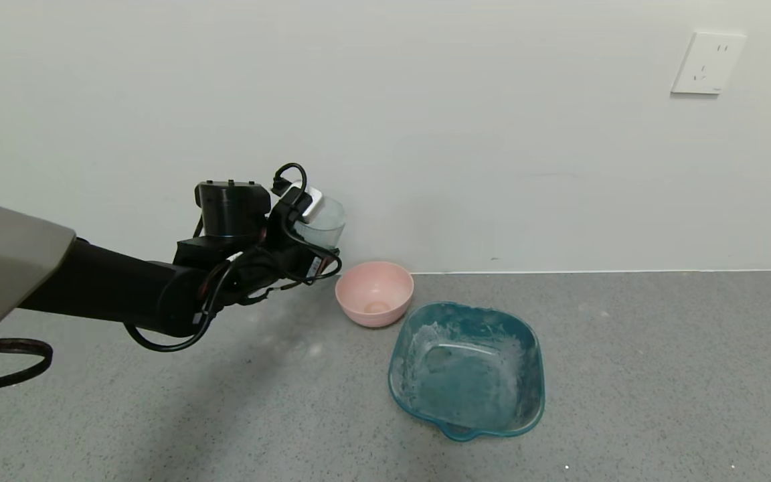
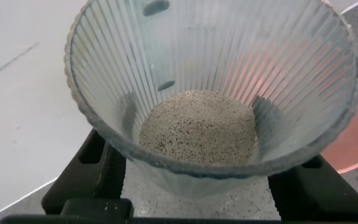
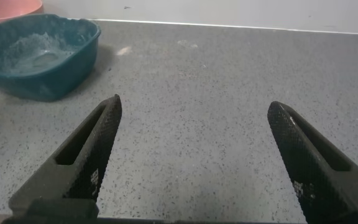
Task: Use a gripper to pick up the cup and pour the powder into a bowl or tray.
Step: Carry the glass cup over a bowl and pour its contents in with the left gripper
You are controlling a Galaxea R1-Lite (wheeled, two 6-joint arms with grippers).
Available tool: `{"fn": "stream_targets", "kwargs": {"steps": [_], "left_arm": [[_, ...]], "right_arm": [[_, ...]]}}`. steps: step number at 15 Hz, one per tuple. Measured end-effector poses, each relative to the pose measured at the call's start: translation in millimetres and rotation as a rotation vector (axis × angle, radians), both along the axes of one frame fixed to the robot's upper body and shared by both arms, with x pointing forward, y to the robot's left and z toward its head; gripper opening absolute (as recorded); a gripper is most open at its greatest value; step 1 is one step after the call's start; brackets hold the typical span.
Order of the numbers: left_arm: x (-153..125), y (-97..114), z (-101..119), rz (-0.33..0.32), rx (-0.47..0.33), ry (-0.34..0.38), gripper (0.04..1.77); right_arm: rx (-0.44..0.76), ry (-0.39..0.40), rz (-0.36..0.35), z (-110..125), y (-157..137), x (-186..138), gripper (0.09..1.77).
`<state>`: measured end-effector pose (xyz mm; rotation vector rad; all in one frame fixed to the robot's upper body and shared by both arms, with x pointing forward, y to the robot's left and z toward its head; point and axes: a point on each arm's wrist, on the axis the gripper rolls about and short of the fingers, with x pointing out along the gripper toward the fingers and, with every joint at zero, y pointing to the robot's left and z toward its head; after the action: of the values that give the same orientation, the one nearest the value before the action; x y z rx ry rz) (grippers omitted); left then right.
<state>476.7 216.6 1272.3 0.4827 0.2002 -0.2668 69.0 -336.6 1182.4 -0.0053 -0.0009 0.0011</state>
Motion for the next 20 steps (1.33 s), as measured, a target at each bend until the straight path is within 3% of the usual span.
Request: {"fn": "stream_targets", "kwargs": {"steps": [6, 12, 20], "left_arm": [[5, -20, -3, 0.0, 0.116, -0.034, 1.29], [5, -39, -15, 0.053, 0.277, -0.037, 1.29], [9, -43, -28, 0.059, 0.453, -0.03, 1.29]], "right_arm": [[0.0, 0.0, 0.0, 0, 0, 0, 1.71], [0.0, 0.0, 0.0, 0, 0, 0, 1.71], [0.0, 0.001, 0.0, 0, 0, 0, 1.71]]}}
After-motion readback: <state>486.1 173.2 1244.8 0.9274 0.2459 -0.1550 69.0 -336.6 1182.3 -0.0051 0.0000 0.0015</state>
